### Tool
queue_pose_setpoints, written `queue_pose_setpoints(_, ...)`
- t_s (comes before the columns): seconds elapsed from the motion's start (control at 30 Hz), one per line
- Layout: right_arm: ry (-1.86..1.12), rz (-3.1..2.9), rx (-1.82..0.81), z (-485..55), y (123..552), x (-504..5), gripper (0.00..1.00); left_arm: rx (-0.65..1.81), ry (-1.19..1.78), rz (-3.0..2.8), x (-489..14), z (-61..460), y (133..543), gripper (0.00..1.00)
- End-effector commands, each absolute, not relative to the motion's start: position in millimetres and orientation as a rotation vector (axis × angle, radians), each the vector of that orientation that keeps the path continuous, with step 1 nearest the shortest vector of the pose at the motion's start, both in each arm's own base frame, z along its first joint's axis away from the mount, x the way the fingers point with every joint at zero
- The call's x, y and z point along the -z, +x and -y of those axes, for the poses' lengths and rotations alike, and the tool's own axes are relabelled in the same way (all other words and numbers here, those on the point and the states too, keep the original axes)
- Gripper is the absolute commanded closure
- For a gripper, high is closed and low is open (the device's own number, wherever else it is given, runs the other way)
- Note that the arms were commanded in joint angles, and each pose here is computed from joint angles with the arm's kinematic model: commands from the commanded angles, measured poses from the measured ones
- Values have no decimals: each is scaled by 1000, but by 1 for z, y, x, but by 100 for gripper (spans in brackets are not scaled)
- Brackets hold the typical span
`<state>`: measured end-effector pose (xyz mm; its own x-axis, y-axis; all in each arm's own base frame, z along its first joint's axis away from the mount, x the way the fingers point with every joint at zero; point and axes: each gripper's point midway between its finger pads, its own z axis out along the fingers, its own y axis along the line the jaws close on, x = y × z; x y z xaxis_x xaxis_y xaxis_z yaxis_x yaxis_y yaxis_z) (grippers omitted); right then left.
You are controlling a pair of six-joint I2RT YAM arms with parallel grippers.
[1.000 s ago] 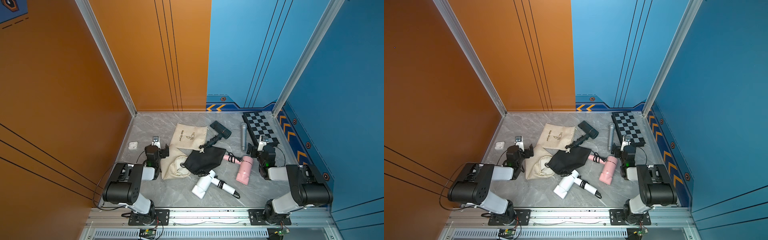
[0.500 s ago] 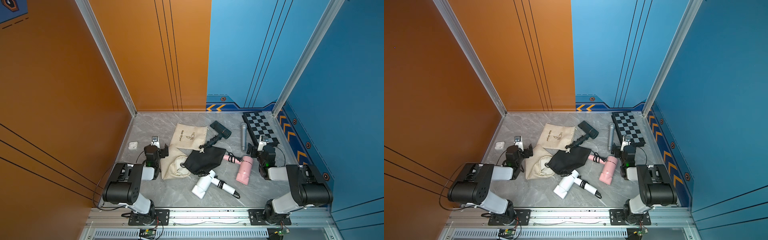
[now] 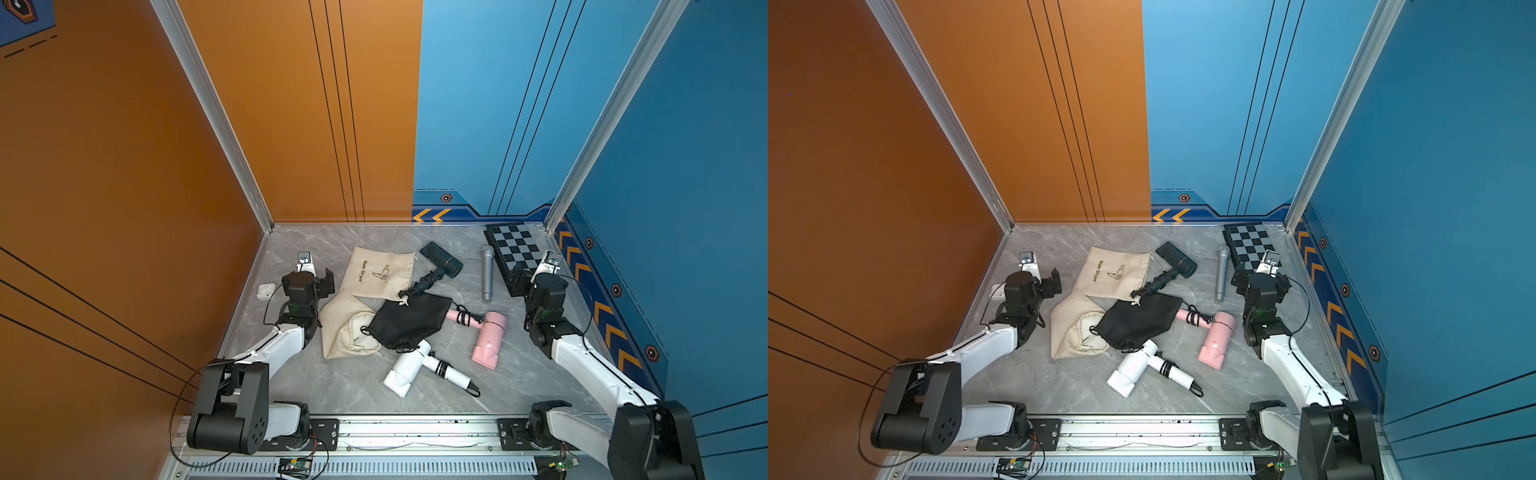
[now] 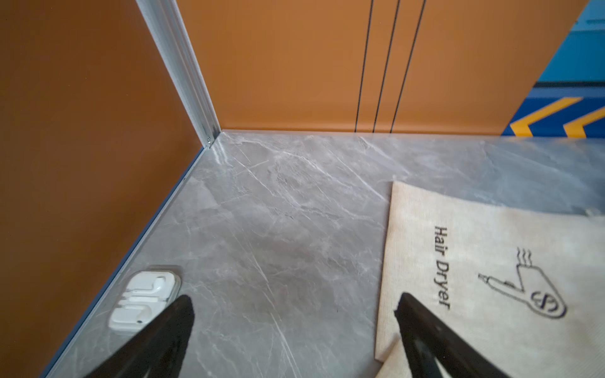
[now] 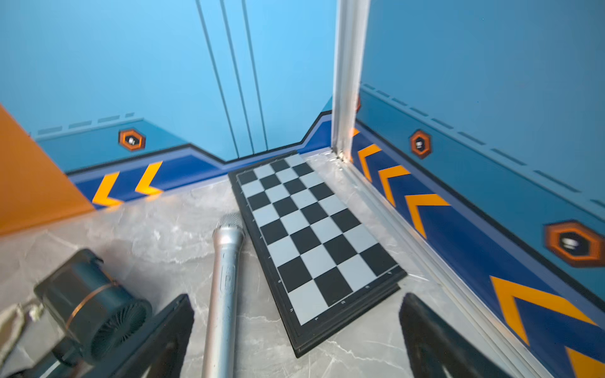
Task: Pack away hair dryers
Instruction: Pick up the hair dryer from the center of the board.
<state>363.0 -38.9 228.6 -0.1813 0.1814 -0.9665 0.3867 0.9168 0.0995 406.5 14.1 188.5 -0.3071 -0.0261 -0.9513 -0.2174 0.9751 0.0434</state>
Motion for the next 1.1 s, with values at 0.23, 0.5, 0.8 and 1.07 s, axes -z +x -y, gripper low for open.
queue_pose_setpoints(0.23,269,-1994,-106,-42,310,-244,7,-123,-244,-2357,-170,26,361,5)
queue_pose_setpoints(0.5,-487,-2210,-182,-188,247,-193,6,126,-141,-2496,-176,81,327,6)
queue_pose_setpoints(0.8,-737,-2389,-273,-211,184,-147,5,173,-165,-2625,-141,90,311,7)
queue_pose_setpoints(1.07,-945,-2485,-219,-221,147,-115,5,205,-168,-2644,-139,98,327,7)
